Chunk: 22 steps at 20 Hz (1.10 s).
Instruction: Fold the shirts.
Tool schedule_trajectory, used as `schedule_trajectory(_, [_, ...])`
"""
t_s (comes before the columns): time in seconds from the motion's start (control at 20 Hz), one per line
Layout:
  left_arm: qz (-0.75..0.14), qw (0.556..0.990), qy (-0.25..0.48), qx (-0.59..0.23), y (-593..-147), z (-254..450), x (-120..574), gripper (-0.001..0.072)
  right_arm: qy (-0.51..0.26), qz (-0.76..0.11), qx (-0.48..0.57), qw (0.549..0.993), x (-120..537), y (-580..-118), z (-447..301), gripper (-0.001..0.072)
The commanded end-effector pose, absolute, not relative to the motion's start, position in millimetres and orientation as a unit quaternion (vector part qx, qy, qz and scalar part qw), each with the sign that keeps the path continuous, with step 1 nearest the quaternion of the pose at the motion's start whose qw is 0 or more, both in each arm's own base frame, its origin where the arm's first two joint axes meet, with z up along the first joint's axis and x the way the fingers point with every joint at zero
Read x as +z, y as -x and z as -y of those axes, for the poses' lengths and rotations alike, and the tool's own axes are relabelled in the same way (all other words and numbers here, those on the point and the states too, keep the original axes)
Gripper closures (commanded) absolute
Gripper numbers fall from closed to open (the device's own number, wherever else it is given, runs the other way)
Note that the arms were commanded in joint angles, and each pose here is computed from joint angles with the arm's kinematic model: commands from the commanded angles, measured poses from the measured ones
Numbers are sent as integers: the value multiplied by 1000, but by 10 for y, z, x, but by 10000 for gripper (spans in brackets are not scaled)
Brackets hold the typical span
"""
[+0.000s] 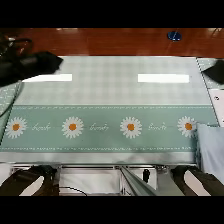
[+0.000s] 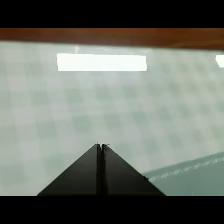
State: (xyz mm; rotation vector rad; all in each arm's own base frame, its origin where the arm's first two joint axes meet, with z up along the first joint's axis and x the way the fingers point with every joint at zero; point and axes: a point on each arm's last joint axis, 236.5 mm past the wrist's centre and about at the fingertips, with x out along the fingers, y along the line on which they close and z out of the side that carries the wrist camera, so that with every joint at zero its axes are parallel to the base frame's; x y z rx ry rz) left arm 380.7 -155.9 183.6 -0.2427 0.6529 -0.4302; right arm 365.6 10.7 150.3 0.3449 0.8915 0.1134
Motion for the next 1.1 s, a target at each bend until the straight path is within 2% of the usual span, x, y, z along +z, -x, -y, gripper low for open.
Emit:
schedule_trajectory(0.0, [-420, 889, 0, -184, -3760, 1564, 917, 689, 2, -512, 28, 858, 611, -3747, -563, 693])
schedule_trajectory(0.15, [-451, 877, 4, -167, -3780, 1470, 752, 689, 1, -553, 10, 833, 281, -3743, -595, 693])
schedule_trajectory(0.3, [-454, 875, 6, -166, -3770, 1464, 740, 689, 6, -564, 8, 826, 266, -3679, -571, 692])
schedule_trajectory(1.05, [-454, 875, 6, -166, -3777, 1466, 731, 688, 5, -560, 9, 829, 280, -3695, -579, 692])
